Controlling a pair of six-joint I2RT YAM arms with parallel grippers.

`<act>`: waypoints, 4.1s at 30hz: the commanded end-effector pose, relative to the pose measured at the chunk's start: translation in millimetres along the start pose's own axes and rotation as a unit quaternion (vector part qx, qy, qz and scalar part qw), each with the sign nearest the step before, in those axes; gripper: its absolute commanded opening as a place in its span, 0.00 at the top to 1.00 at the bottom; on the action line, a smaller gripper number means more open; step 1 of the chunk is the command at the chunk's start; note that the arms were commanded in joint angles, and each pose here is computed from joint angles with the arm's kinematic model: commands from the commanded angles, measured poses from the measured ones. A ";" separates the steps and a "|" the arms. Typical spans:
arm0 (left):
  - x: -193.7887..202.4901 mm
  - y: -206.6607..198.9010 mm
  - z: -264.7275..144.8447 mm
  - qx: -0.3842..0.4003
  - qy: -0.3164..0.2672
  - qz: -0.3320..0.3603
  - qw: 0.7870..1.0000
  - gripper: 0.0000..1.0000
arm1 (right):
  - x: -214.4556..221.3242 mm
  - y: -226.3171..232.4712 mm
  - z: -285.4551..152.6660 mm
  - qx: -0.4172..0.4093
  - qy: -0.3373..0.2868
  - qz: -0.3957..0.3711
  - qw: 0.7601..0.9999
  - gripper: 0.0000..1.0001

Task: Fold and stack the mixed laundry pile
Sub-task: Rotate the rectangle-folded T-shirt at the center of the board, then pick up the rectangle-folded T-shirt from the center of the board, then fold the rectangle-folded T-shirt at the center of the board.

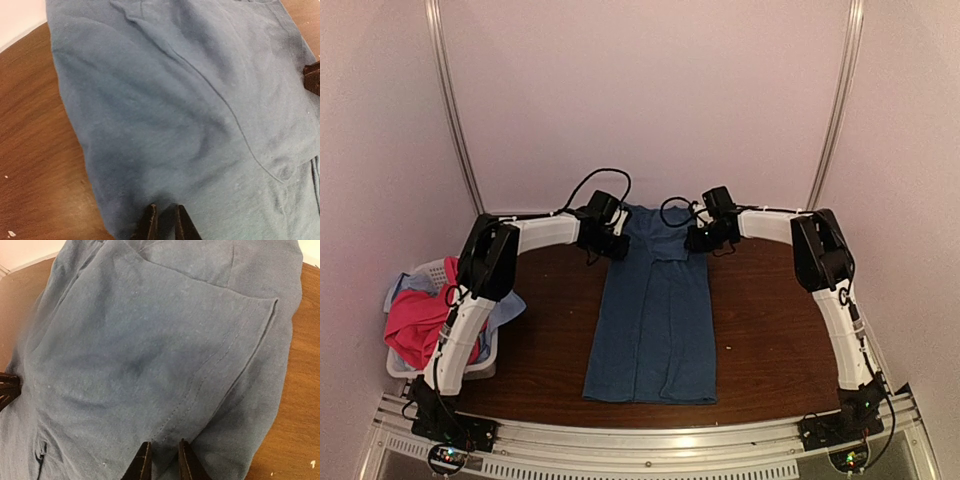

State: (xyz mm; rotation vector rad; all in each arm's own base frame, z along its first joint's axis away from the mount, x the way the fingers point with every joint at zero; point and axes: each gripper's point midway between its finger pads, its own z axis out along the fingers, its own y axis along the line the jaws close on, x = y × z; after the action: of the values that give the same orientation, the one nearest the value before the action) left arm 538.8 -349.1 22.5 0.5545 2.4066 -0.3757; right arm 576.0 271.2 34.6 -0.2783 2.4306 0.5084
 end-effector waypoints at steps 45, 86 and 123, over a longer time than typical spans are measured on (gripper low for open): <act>313.9 -132.6 -250.2 0.169 0.128 -0.086 0.973 0.57 | 338.9 140.2 -239.1 -0.160 0.163 0.152 0.962 0.59; 281.8 -198.6 -298.6 0.220 0.075 0.056 0.971 1.00 | 331.4 181.6 -284.2 -0.188 0.116 0.085 0.972 1.00; 35.3 -76.6 -141.0 0.066 -0.081 0.044 0.994 1.00 | 68.7 72.7 -140.6 -0.110 -0.057 0.027 0.992 1.00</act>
State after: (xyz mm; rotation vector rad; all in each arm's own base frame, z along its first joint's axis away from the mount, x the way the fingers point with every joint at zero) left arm 376.0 -353.6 107.9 0.6775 2.2645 -0.5630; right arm 395.8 265.8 97.5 -0.2404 2.3675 0.7541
